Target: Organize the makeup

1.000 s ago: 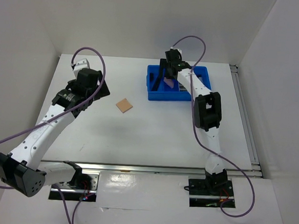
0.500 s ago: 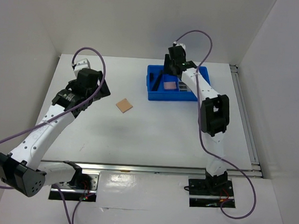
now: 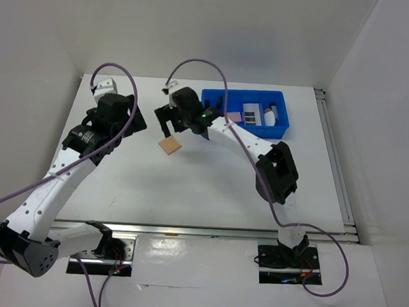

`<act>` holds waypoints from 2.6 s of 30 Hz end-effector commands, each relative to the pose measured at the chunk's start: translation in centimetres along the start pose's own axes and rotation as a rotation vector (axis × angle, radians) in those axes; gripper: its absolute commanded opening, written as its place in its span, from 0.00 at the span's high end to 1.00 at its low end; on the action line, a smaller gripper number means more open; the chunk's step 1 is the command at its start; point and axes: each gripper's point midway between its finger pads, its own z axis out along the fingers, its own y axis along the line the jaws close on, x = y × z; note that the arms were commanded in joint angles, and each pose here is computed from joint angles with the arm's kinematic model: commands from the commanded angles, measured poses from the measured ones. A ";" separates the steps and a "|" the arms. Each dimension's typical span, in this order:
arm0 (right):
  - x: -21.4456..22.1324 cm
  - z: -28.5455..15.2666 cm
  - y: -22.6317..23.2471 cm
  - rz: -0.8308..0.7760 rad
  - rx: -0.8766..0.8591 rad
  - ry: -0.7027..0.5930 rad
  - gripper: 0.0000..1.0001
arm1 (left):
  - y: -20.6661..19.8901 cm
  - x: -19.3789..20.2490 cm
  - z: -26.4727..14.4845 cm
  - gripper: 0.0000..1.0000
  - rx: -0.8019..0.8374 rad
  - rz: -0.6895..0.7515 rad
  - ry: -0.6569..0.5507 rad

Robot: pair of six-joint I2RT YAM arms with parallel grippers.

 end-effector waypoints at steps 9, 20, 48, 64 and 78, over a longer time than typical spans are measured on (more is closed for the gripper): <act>5.4 6.5 1.7 -0.128 -0.058 0.122 0.00 | 0.5 -2.1 -1.4 0.04 -0.001 -0.033 -0.071; 8.8 9.1 2.1 -0.128 -0.087 0.180 0.00 | 0.4 -2.3 -1.4 0.04 0.003 -0.028 -0.077; -2.1 3.2 1.6 -0.128 0.024 -0.065 0.55 | 0.7 -2.2 -1.5 0.04 -0.004 -0.029 -0.083; -3.1 -2.4 -23.2 0.345 0.396 -0.083 0.55 | 0.1 -2.1 -1.3 0.04 0.023 -0.023 -0.074; 3.6 2.3 -26.8 0.387 0.461 0.070 0.47 | -0.7 -1.5 -0.1 0.04 0.021 -0.007 -0.039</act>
